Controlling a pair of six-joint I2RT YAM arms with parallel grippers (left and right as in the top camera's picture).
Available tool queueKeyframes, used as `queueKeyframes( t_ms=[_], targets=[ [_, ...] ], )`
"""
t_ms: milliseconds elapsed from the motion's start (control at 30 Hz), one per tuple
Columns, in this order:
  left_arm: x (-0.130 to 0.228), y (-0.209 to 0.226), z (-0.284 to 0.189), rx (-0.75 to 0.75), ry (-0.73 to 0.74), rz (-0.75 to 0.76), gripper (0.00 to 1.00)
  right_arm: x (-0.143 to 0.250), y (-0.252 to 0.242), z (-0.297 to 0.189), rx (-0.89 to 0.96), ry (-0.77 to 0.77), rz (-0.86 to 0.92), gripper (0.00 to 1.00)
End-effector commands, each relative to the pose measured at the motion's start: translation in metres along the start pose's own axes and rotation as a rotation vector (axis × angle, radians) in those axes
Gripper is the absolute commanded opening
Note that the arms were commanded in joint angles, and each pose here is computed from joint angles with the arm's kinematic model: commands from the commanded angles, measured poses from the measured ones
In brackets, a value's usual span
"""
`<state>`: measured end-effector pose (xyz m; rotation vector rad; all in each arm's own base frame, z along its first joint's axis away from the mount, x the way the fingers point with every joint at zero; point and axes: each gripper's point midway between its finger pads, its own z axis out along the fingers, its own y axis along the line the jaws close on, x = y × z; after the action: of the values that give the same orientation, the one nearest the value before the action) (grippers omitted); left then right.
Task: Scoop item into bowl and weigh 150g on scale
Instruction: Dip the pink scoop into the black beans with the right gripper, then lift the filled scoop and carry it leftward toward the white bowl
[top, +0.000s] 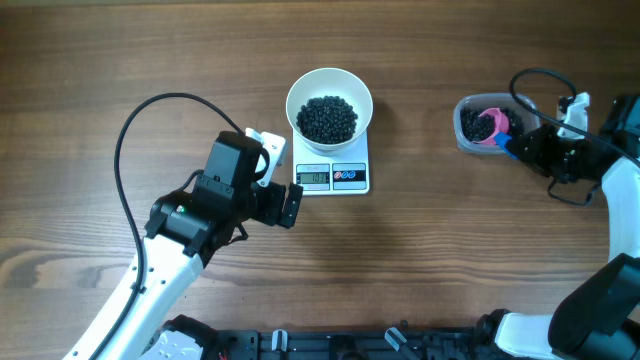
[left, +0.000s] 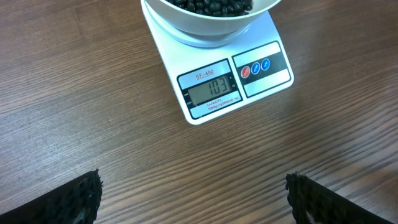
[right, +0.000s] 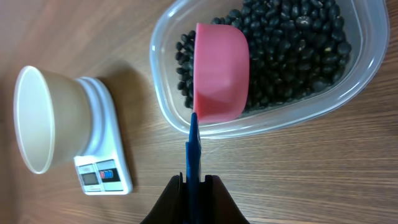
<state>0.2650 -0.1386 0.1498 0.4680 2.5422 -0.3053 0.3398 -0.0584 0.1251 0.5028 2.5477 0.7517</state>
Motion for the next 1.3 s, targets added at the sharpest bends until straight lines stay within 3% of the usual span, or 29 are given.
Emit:
queueKeyframes(
  t_ms=[0,700,1267],
  targets=[
    [0.002,0.003,0.002,-0.009,0.008,0.008,1.0,-0.002,0.007,-0.002,-0.1,-0.006,0.059,0.04],
    [0.002,0.003,0.002,-0.009,0.007,0.008,1.0,-0.018,0.005,-0.035,-0.29,-0.095,0.194,0.04],
    [0.002,0.003,0.002,-0.009,0.007,0.008,1.0,-0.022,0.054,-0.058,-0.615,-0.075,0.238,0.04]
  ],
)
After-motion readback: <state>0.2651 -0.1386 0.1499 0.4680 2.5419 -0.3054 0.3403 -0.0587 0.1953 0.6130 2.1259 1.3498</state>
